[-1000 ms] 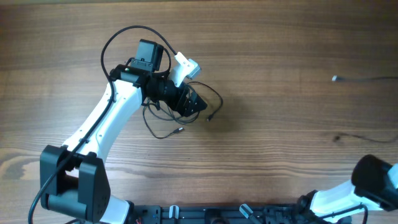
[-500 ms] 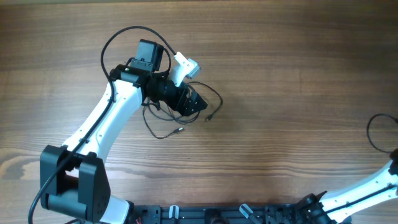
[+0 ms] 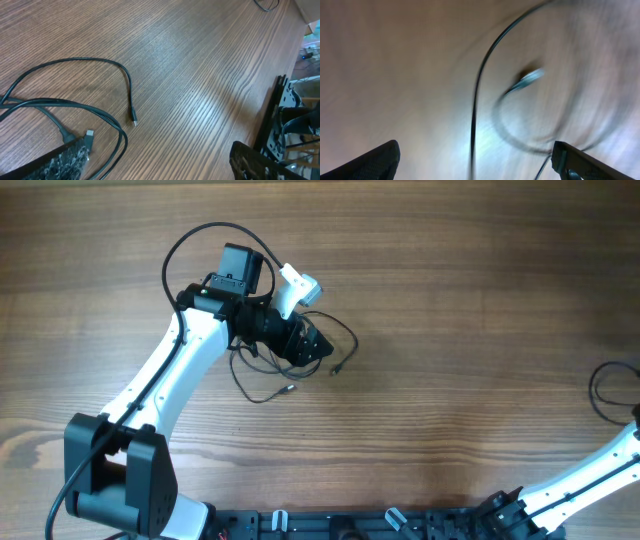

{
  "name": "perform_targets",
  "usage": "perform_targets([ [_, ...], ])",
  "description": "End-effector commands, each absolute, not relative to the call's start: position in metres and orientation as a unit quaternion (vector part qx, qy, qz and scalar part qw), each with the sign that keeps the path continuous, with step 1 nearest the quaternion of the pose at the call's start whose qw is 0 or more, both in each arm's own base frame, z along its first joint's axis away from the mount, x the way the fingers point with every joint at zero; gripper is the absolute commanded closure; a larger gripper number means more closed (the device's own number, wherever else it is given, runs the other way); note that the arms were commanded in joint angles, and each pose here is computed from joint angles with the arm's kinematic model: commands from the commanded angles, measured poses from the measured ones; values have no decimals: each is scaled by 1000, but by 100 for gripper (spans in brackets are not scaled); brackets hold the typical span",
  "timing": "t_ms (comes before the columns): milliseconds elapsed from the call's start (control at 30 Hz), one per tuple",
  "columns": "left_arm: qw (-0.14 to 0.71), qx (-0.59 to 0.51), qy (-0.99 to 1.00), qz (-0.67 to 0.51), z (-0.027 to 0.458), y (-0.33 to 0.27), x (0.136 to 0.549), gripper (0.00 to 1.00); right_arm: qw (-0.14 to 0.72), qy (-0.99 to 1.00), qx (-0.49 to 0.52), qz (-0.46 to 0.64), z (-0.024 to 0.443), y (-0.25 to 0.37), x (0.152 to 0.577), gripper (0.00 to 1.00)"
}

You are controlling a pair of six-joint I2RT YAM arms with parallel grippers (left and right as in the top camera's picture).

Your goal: Untangle cables

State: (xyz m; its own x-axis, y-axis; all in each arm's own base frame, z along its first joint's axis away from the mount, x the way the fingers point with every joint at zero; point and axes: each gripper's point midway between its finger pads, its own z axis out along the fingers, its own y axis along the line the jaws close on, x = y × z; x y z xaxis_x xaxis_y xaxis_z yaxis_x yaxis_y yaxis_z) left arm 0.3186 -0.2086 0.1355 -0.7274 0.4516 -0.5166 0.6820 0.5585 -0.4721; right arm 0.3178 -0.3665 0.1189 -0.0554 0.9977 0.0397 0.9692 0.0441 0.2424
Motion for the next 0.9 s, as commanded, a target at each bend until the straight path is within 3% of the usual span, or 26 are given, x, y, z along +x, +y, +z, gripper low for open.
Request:
perform_targets([
  [0,169,322,868,-340,136,-211,321,7,138,795,516,287,142,-309,387,0],
  [133,169,322,867,-340,136,-211,321,6,183,884,284,323,154,-241,426,0],
  [233,172,323,867,-339,137,-211,323,6,166,911,183,331,154,-184,445,0],
  [333,196,321,863,-337,141,-214,334,12,135,928,73,340,153,-105,462,0],
  [500,285,160,894,-307,168,-202,397,13,57,964,-56,255,130,-2,467,0],
  [633,401,-58,900,-159,196,-119,453,6,24,954,-179,239,127,104,454,0],
  [767,395,-214,893,39,191,-7,430,5,6,922,-326,211,122,196,421,0],
  [867,362,-309,870,126,186,64,401,17,-12,920,-366,140,113,225,402,1],
])
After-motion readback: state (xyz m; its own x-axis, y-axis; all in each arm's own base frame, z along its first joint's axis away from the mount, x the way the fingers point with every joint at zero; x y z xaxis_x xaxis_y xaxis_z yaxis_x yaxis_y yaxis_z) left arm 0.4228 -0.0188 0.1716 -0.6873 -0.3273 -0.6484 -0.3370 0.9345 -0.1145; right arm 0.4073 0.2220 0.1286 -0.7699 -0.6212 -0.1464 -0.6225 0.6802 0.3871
